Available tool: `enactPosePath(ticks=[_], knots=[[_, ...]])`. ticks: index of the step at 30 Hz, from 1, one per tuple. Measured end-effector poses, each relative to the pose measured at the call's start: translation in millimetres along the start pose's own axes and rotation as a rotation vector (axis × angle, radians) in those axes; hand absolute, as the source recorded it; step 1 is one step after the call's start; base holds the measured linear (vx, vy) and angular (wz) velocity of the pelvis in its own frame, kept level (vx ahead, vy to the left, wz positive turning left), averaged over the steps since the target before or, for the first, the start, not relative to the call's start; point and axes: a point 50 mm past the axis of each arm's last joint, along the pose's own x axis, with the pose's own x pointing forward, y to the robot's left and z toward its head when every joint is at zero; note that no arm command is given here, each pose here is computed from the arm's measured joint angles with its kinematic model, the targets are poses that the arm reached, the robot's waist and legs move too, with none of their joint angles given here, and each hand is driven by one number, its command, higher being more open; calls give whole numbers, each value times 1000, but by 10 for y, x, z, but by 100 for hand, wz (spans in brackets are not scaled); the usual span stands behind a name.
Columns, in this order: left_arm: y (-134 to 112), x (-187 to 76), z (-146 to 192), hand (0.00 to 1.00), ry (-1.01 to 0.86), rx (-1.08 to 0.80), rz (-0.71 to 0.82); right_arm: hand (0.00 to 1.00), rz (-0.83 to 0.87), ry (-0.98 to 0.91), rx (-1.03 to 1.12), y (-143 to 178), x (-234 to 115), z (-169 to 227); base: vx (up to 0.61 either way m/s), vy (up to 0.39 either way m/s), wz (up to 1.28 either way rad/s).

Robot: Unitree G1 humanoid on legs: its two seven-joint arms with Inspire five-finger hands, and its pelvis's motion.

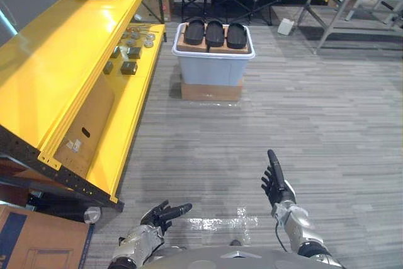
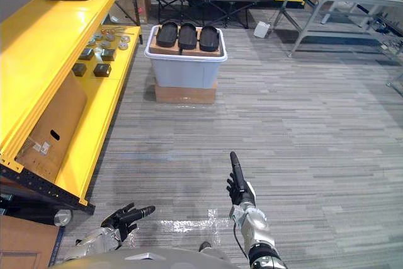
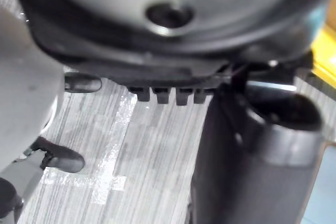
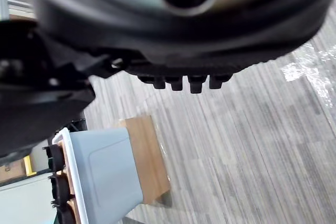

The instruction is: Walk over and take three plastic housings, then place them on the shelf

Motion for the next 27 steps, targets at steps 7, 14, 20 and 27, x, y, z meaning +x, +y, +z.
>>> enactPosePath(ticks=[7, 14, 20, 27], knots=[[-74, 35, 138, 100, -41, -6, -29, 100, -37, -9, 91, -80, -55, -69, -36, 7, 15], [-145, 53, 91, 100, -20, -54, -45, 100, -60, 34, 108, -135, -133, -226, -94, 17, 2], [-82, 36, 86, 100, -68, -67, 19, 100, -94, 89, 95, -193, -205, -383, -49, 8, 0], [-14, 1, 2, 100, -78, -79, 57, 100, -117, 90, 163, -210, -229, -428, 2, 2, 2]])
